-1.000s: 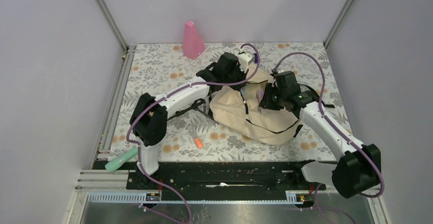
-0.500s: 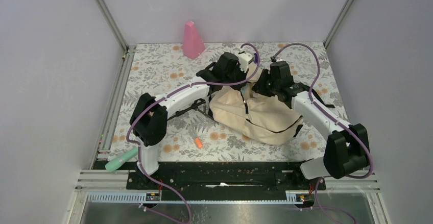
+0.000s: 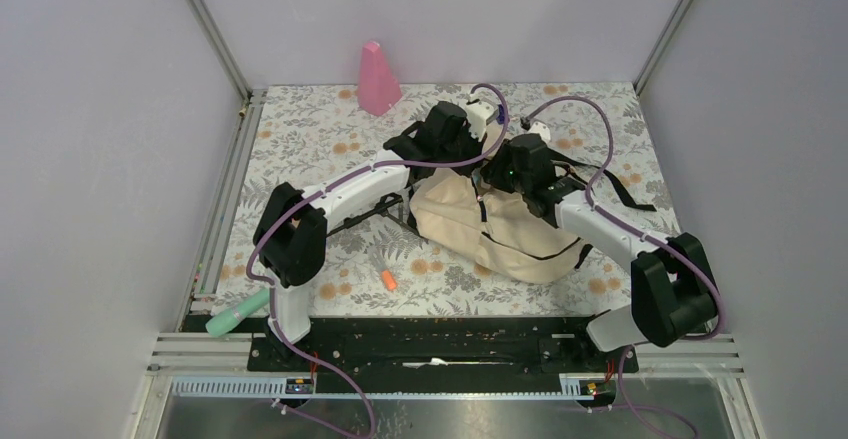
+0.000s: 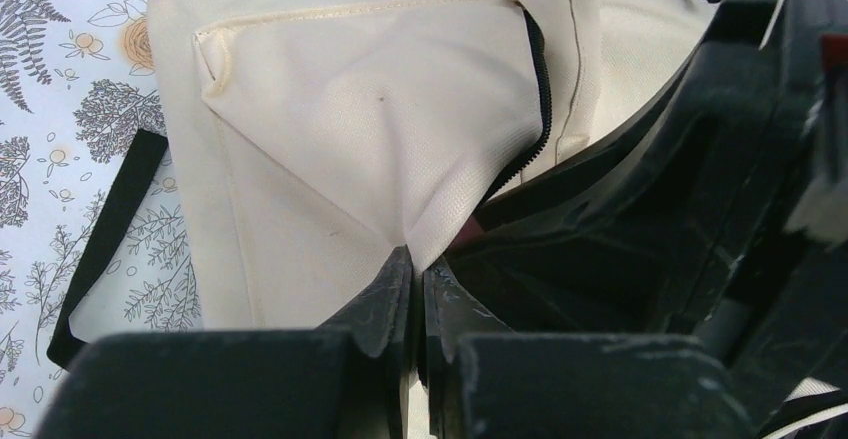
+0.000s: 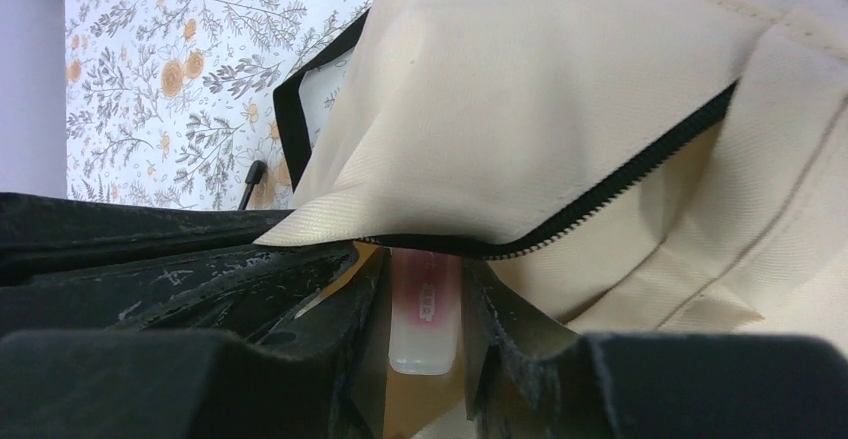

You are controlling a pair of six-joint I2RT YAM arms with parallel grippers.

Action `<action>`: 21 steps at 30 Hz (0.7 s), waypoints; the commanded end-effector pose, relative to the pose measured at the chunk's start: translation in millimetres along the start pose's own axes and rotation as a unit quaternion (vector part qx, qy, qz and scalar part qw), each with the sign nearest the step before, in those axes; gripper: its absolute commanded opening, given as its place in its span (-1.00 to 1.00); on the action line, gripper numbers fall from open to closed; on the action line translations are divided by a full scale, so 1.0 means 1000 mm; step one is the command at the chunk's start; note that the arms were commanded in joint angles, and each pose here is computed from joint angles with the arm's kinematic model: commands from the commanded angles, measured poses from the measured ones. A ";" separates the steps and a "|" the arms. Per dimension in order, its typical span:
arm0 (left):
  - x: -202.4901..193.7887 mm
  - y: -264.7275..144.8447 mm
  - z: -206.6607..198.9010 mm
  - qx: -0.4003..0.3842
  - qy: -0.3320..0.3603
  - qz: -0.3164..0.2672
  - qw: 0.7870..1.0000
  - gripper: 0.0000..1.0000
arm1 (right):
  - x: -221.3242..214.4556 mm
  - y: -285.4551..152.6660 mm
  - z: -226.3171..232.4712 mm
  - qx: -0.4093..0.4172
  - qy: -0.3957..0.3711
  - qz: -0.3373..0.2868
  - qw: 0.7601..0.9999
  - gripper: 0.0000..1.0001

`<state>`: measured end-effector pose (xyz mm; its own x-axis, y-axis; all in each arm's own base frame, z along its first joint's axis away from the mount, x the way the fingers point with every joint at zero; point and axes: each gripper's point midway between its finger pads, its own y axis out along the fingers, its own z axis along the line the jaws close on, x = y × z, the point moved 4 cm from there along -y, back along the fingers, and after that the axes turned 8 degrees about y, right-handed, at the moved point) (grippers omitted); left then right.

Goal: Pack the student bag
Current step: Place the stationery in the student bag.

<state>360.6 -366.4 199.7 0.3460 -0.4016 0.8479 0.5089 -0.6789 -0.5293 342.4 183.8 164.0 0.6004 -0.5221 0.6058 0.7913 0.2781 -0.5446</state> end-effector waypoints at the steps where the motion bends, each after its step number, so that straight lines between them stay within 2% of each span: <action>1: 0.046 -0.028 0.001 0.005 0.011 -0.078 0.997 -1.00 | 0.014 0.011 0.027 0.040 0.006 -0.066 0.997 -1.00; 6: 0.046 -0.029 0.001 0.006 0.010 -0.078 0.997 -1.00 | -0.002 0.022 0.029 0.045 0.019 -0.047 0.998 -1.00; 9: 0.046 -0.029 0.002 0.007 0.011 -0.079 0.997 -1.00 | -0.008 0.022 0.034 0.049 0.001 -0.040 0.998 -1.00; 10: 0.047 -0.029 0.001 0.007 0.011 -0.079 0.997 -1.00 | -0.009 0.021 0.034 0.046 -0.006 -0.039 0.998 -0.94; 15: 0.047 -0.029 0.001 0.007 0.011 -0.079 0.997 -1.00 | -0.014 0.016 0.027 0.047 -0.021 -0.043 0.998 -0.40; 21: 0.046 -0.029 0.001 0.006 0.011 -0.078 0.997 -1.00 | -0.013 0.010 0.028 0.055 -0.036 -0.046 0.997 -0.06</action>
<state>359.6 -364.3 198.1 0.3525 -0.4090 0.8417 0.5082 -0.6716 -0.5392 342.9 204.1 132.9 0.5884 -0.4875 0.6451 0.8034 0.2621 -0.5347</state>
